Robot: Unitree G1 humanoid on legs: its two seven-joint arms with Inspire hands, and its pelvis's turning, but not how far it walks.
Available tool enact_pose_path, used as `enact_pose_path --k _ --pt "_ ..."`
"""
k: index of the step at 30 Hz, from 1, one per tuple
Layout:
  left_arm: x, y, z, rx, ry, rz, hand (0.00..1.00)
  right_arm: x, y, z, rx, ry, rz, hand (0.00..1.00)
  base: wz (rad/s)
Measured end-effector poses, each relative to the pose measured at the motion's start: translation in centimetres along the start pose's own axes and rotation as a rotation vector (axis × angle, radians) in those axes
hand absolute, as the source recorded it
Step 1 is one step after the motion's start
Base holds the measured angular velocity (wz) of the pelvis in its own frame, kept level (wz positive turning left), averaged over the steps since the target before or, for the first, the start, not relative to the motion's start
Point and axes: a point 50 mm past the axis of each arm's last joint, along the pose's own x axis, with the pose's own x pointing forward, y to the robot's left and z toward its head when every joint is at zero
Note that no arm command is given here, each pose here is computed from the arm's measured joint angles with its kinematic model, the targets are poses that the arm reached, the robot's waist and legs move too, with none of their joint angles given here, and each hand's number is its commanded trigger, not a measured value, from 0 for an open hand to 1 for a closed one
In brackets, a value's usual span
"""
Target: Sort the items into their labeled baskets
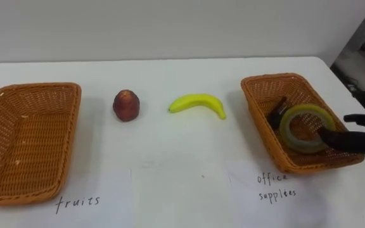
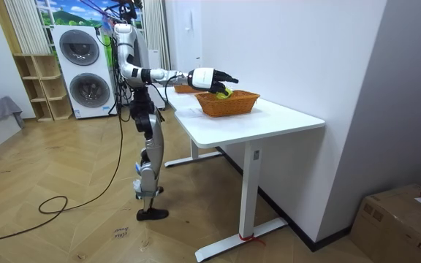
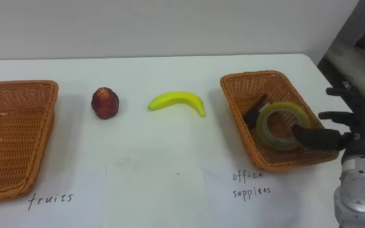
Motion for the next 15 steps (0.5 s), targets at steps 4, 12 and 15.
enact_pose_path --k 4,12,15 --pt "0.01 0.03 0.06 -0.001 -0.002 0.001 0.0 0.0 0.0 0.0 0.0 0.0 0.0 0.0 0.0" --pt "-0.01 0.02 0.0 -0.001 -0.001 0.001 0.0 0.0 0.01 0.0 0.0 0.0 0.001 0.0 0.0" --pt "-0.01 0.02 -0.01 0.0 -0.001 0.001 0.0 0.0 0.01 0.0 0.0 0.0 0.001 0.0 0.0"
